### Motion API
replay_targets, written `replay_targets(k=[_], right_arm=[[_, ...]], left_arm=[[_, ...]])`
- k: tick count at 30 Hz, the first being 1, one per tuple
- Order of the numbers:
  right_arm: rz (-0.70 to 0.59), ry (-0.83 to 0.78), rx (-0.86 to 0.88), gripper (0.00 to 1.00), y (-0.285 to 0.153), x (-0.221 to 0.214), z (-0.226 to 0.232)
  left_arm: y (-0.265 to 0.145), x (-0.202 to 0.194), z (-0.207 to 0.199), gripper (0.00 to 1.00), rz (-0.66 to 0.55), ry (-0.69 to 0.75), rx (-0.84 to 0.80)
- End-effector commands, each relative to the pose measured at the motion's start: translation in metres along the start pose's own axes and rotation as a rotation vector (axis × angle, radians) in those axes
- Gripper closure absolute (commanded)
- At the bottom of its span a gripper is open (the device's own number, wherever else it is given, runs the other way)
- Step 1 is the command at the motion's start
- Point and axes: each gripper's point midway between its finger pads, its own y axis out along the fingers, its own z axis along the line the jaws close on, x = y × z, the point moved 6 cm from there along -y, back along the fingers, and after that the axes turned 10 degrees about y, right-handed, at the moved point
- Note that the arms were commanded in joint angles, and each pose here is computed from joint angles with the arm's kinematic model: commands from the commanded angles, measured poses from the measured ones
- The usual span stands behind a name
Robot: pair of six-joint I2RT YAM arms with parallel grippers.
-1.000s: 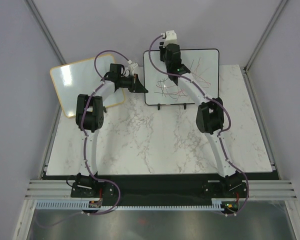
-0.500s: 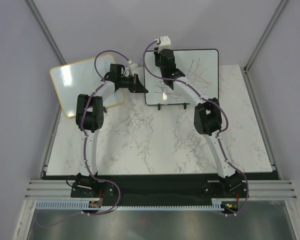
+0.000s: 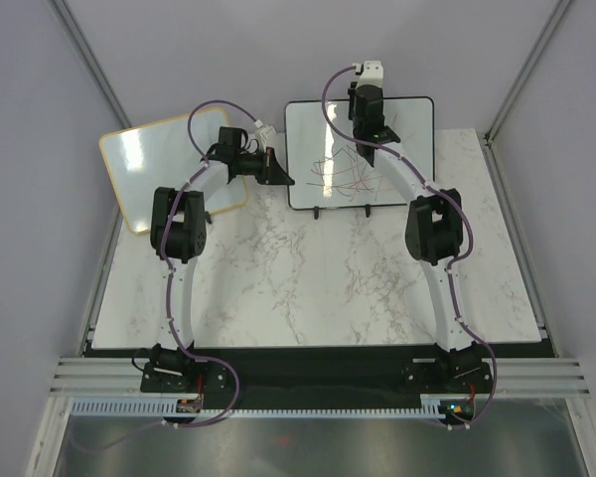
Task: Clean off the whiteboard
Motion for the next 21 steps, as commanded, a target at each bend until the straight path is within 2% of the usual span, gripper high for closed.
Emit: replay_targets(k=[1,2,3,6,12,16,21], right_arm=[[0.027,0.032,0.103,1.00,-0.018,0.005,0.039],[0.057,0.020,0.151,1.00,-0.022,-0.008,0.057],[0.033,0.028,0.175,1.00,-0.025,0.002,0.068],[0.091,0.048,0.241,1.00,-0.035,-0.012,0.097],[0.114,0.158,0.317,1.00,-0.043,-0.022,0.124],[0.094,0.134,0.251,1.00,-0.036,-0.024,0.114],[0.071,0.130,0.088,1.00,-0.021,-0.014,0.064]], left_arm=[[-0.003,0.017,0.005,0.98,-0.008,0.219,0.099],[-0.003,0.018,0.005,0.98,-0.009,0.223,0.101],[-0.003,0.019,0.004,0.98,-0.010,0.221,0.100],[-0.002,0.018,0.004,0.98,-0.007,0.228,0.103],[0.004,0.015,-0.007,0.98,0.015,0.286,0.109],[0.003,0.015,-0.010,0.98,0.016,0.294,0.115],[0.003,0.014,-0.012,0.98,0.017,0.303,0.110]])
